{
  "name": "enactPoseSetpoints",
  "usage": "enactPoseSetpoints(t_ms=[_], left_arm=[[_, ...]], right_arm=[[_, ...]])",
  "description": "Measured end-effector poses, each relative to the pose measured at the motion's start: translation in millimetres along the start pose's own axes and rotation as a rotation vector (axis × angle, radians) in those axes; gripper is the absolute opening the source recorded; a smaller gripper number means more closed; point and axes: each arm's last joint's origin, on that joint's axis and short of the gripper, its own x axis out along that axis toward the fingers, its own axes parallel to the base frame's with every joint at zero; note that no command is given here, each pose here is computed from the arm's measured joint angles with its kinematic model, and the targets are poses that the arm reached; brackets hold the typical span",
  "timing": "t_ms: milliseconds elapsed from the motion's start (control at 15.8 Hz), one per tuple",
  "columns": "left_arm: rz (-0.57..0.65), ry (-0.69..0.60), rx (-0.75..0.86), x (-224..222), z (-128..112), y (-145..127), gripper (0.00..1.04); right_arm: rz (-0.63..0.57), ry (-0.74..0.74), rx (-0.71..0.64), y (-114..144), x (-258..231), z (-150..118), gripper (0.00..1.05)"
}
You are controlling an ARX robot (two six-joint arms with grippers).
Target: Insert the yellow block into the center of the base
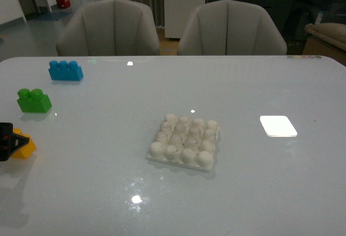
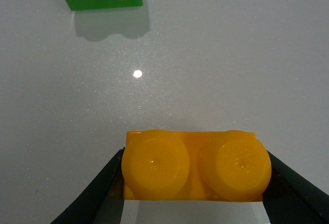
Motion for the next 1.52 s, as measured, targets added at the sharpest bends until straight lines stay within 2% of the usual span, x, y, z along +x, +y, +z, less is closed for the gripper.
enactPoseSetpoints(t_ms=[190, 316, 506, 695, 885, 1074, 1264, 1517], left_arm=[[-0.016, -0.053, 0.027, -19.7, 11.9, -18.8, 0.65], [-0.045, -0.066, 0.041, -37.4, 13.8, -48.7, 0.65], [-0.075, -0.075, 0.061, -50.3, 16.3, -76.7, 0.65], [-0.177, -0.135, 0.131, -71.4, 35.3, -145.4, 0.65], [-0.266, -0.093, 0.177, -65.3, 34.5, -216.7, 0.65], [-0.302, -0.074, 0.203, -50.6, 36.1, -273.4, 0.65], [-0.284, -0.049, 0.199, -29.9, 37.0, -300.6, 0.65], [-0.222, -0.033, 0.169, 5.1, 45.7, -307.2, 0.65]], right_arm=[[0.0, 0.0, 0.0, 0.0, 0.0, 0.0, 0.98], [0.0, 0.0, 0.0, 0.0, 0.0, 0.0, 0.98], [0.0, 0.0, 0.0, 0.0, 0.0, 0.0, 0.98], [0.0, 0.0, 0.0, 0.0, 0.0, 0.0, 0.98], [0.0, 0.0, 0.0, 0.0, 0.0, 0.0, 0.98], [0.0, 0.0, 0.0, 0.0, 0.0, 0.0, 0.98], [0.0, 0.0, 0.0, 0.0, 0.0, 0.0, 0.98], [0.0, 0.0, 0.0, 0.0, 0.0, 0.0, 0.98]])
